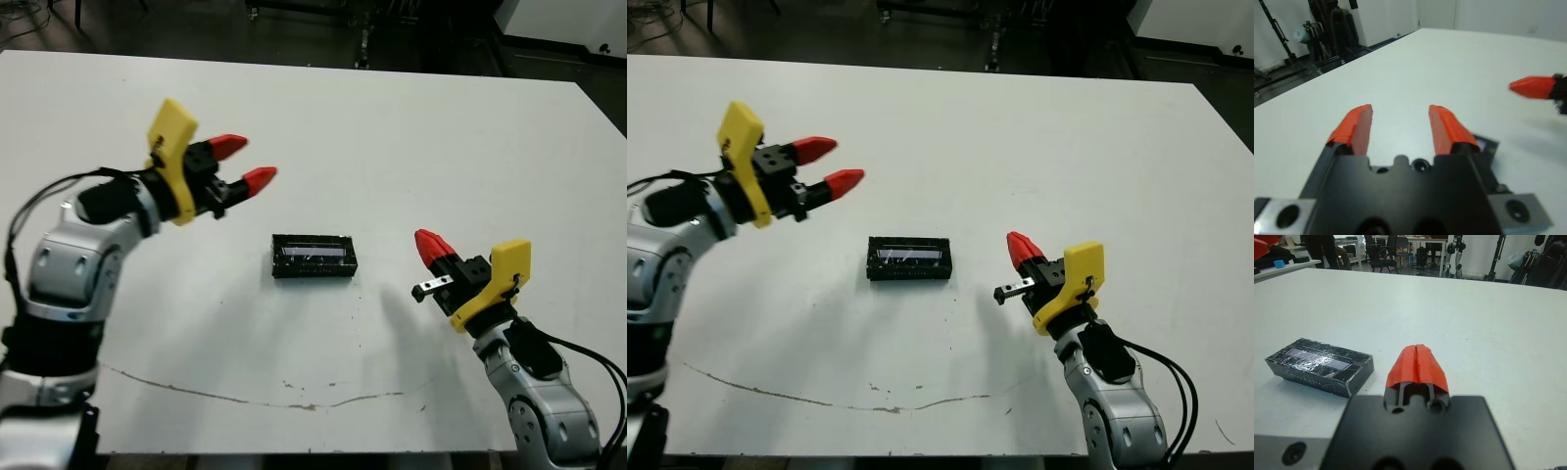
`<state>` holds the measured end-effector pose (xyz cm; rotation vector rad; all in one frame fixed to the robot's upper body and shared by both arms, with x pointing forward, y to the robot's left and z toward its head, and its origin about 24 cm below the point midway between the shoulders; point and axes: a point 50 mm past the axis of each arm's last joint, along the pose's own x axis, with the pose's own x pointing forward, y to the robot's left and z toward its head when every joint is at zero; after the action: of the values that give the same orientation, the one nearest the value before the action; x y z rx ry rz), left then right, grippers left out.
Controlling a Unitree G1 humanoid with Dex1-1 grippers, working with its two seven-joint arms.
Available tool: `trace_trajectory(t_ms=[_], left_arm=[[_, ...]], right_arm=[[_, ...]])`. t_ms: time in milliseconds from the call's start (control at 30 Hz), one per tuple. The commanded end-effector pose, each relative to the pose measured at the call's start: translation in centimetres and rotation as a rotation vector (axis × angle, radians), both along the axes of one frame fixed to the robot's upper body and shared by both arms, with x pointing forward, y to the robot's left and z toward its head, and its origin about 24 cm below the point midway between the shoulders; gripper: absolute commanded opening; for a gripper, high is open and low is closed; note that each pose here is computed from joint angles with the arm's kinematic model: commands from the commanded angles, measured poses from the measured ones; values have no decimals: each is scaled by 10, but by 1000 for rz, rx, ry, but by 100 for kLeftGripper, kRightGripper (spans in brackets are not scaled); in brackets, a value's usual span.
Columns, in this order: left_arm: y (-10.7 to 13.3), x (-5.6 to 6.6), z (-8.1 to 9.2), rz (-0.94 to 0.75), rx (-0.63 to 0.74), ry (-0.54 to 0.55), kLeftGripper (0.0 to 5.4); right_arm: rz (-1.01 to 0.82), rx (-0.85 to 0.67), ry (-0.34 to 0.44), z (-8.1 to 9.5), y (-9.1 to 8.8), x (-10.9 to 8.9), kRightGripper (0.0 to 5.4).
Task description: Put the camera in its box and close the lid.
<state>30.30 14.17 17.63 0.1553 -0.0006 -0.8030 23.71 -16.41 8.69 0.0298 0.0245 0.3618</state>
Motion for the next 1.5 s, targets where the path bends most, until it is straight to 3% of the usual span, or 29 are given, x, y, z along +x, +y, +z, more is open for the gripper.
trace_trajectory(t_ms=[33,500,833,1167,1300,1500], left_arm=[[-11,-5,-11,-4,-37,59,216],[-37,-16,-48,-33,-24,209,5],[-39,-18,-93,-6,38,351,1],[-33,-23,-127,70,127,494,1],[-28,-23,-134,87,151,516,1],[-25,-21,-130,88,129,506,1]], right_arm=[[-20,-11,6,-1,-4,0,0],[-21,-6,6,-1,-4,-1,0],[-16,-9,4,-2,-5,-1,0],[-8,-4,5,-1,-5,0,0],[-7,-2,4,-1,-5,0,0],[-6,-2,2,-1,-4,1,0]])
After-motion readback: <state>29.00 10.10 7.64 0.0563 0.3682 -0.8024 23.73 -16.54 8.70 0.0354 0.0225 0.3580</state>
